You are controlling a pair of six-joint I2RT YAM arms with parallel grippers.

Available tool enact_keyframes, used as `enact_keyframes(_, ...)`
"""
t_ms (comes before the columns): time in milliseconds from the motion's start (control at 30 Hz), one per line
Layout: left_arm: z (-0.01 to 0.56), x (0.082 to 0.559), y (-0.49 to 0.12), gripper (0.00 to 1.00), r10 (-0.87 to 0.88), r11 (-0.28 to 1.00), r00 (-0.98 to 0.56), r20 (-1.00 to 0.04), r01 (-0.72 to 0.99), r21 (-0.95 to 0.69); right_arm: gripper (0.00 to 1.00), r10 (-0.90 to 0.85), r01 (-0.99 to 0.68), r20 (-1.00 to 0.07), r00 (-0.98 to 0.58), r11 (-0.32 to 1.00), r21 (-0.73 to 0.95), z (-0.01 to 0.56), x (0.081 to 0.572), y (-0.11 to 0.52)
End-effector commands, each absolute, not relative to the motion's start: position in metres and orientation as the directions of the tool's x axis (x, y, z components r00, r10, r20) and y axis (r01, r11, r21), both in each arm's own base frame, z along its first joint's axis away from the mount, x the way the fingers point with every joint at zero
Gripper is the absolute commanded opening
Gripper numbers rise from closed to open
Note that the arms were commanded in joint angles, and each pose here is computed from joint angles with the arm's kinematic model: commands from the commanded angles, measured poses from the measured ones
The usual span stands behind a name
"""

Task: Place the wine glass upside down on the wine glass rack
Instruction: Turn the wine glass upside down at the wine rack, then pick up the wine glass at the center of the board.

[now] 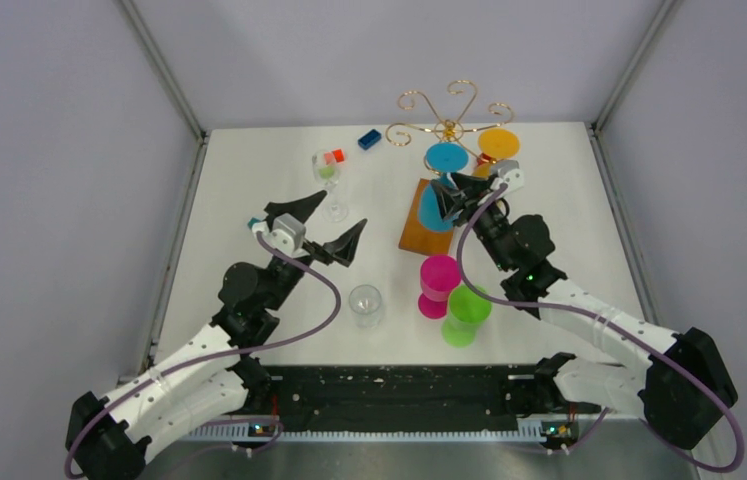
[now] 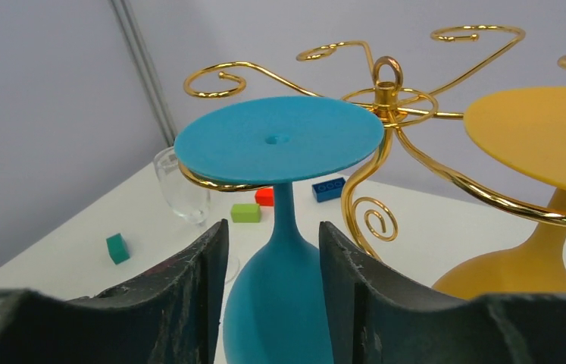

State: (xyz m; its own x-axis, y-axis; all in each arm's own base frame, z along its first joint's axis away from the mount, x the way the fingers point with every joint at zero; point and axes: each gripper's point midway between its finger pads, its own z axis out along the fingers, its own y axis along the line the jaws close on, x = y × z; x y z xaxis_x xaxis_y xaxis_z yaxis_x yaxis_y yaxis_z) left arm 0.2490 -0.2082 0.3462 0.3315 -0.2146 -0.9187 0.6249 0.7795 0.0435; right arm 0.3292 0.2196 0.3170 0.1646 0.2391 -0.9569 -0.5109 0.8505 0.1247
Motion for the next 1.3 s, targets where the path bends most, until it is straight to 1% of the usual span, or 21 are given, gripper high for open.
enact_keyframes(0,0.373,0.247,-0.202,0.98,-0.269,0.791,0.365,-0.891,0.611,0.011,0.48,0.249,-0.539,-0.946,0.208,0.836,0.101,0.337,0.325,0.220)
enact_keyframes(133,0.374,0.250,-0.194,0.98,-0.297,0.811,0.349,-0.889,0.584,-0.042,0.53,0.238,-0.561,-0.949,0.205,0.823,0.085,0.338,0.318,0.221)
enact_keyframes(200,0.373,0.253,-0.188,0.98,-0.337,0.817,0.317,-0.887,0.567,-0.108,0.54,0.241,-0.572,-0.948,0.208,0.816,0.081,0.340,0.312,0.220)
enact_keyframes(367,0.361,0.265,-0.175,0.97,-0.389,0.839,0.197,-0.900,0.480,-0.257,0.56,0.243,-0.593,-0.946,0.213,0.802,0.072,0.344,0.295,0.213)
enact_keyframes(500,0.352,0.268,-0.173,0.99,-0.409,0.839,0.098,-0.907,0.432,-0.331,0.57,0.247,-0.595,-0.944,0.218,0.800,0.072,0.346,0.284,0.206)
enact_keyframes(733,0.327,0.267,-0.176,0.99,-0.372,0.846,-0.053,-0.927,0.391,-0.363,0.58,0.257,-0.590,-0.942,0.215,0.803,0.084,0.347,0.269,0.194)
enact_keyframes(900,0.313,0.268,-0.175,0.99,-0.360,0.858,-0.117,-0.926,0.349,-0.377,0.58,0.269,-0.560,-0.939,0.214,0.821,0.108,0.350,0.267,0.184)
enact_keyframes(967,0.311,0.269,-0.174,0.97,-0.355,0.862,-0.139,-0.924,0.334,-0.381,0.58,0.276,-0.549,-0.937,0.215,0.827,0.118,0.351,0.266,0.180)
enact_keyframes(1067,0.313,0.267,-0.182,0.93,-0.332,0.855,-0.173,-0.927,0.360,-0.373,0.58,0.277,-0.539,-0.938,0.207,0.833,0.126,0.351,0.266,0.177)
enact_keyframes(1167,0.309,0.267,-0.198,0.85,-0.289,0.837,-0.220,-0.932,0.415,-0.357,0.58,0.265,-0.527,-0.947,0.183,0.839,0.133,0.348,0.268,0.176)
enact_keyframes(1267,0.305,0.261,-0.221,0.83,-0.240,0.787,-0.271,-0.932,0.508,-0.350,0.58,0.259,-0.480,-0.957,0.134,0.861,0.166,0.344,0.272,0.170)
